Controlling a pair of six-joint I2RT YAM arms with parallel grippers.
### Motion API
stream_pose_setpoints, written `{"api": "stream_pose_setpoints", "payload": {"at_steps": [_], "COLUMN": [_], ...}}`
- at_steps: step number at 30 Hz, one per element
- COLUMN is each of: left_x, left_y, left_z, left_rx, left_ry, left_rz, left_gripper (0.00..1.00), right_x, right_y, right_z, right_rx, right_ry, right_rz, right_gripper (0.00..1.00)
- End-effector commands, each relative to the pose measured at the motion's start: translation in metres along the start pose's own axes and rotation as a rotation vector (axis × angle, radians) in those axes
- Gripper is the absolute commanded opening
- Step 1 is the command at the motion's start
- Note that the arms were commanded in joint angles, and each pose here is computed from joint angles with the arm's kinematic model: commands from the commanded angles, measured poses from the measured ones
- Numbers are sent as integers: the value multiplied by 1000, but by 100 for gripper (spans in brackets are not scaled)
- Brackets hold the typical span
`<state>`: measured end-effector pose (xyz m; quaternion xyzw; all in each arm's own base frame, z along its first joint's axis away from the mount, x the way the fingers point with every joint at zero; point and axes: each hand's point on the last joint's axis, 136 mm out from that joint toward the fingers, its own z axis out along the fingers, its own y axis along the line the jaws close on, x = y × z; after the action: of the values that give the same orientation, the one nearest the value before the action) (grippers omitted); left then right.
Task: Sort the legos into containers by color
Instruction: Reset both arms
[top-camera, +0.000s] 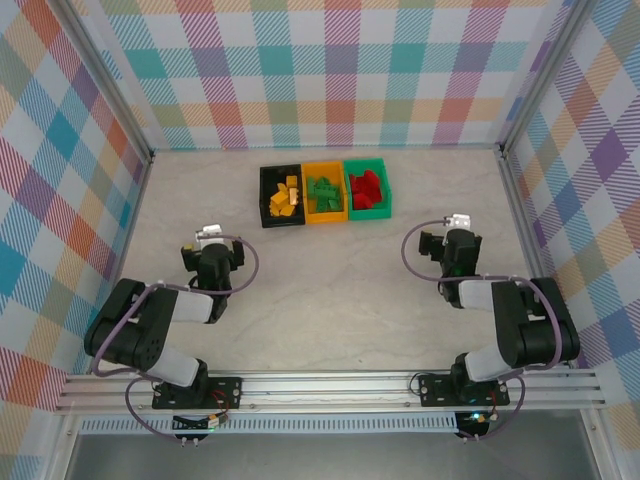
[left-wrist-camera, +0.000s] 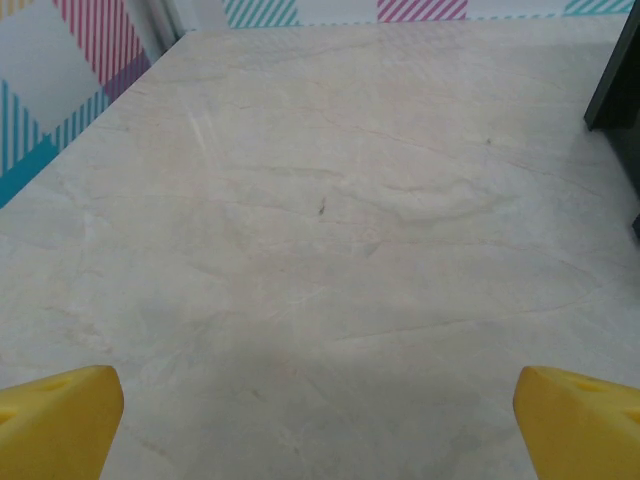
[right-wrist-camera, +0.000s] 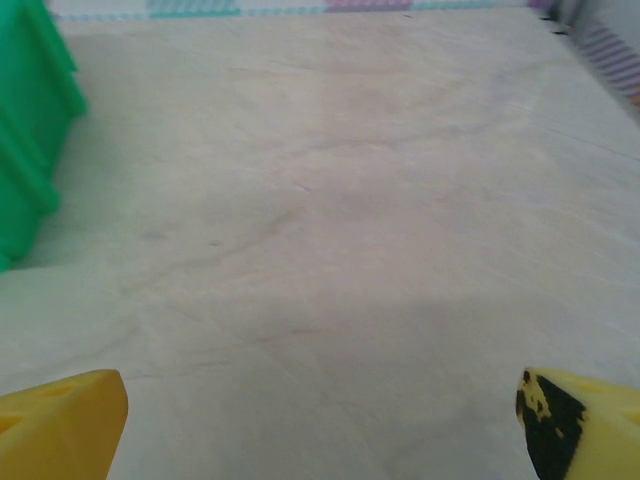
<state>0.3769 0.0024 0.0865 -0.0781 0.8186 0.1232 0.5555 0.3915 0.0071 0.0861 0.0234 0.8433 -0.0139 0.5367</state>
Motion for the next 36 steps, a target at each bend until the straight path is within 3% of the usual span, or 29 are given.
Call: {"api": "stream_pose_setpoints", "payload": {"at_steps": [1,6,9,11,14,17,21,36], "left_x": [-20,-17,-11,-12,-7,-6,-3,-4], "left_y": [-10,-18,-30,-37,-25,-14,-24,-24], "left_z": [7,15,25,19,16,17,18,18], "left_rx": [65,112,257,328,304,259,311,310], "left_ry": [-30,22,109,89,-4,1,37,33], "left_rz": [-12,6,-16,-13,-70,-98,-73,-74], "left_gripper": [100,100,100,100,100,100,100,100], "right_x": [-7,-6,-6,-6,-6,-6,-6,-6], "right_y": [18,18,18,18,19,19,19,20], "right_z": [4,3,3,2,2,2,2,3], "right_rx": [-183,-183,-183,-183,-183,-184,-183,-194], "right_ry": [-45,-35,-38,-43,-44,-45,-43,-36], "right_rz": [15,10,9,6,4,2,2,7], "right_gripper": [99,99,99,99,99,99,99,99]}}
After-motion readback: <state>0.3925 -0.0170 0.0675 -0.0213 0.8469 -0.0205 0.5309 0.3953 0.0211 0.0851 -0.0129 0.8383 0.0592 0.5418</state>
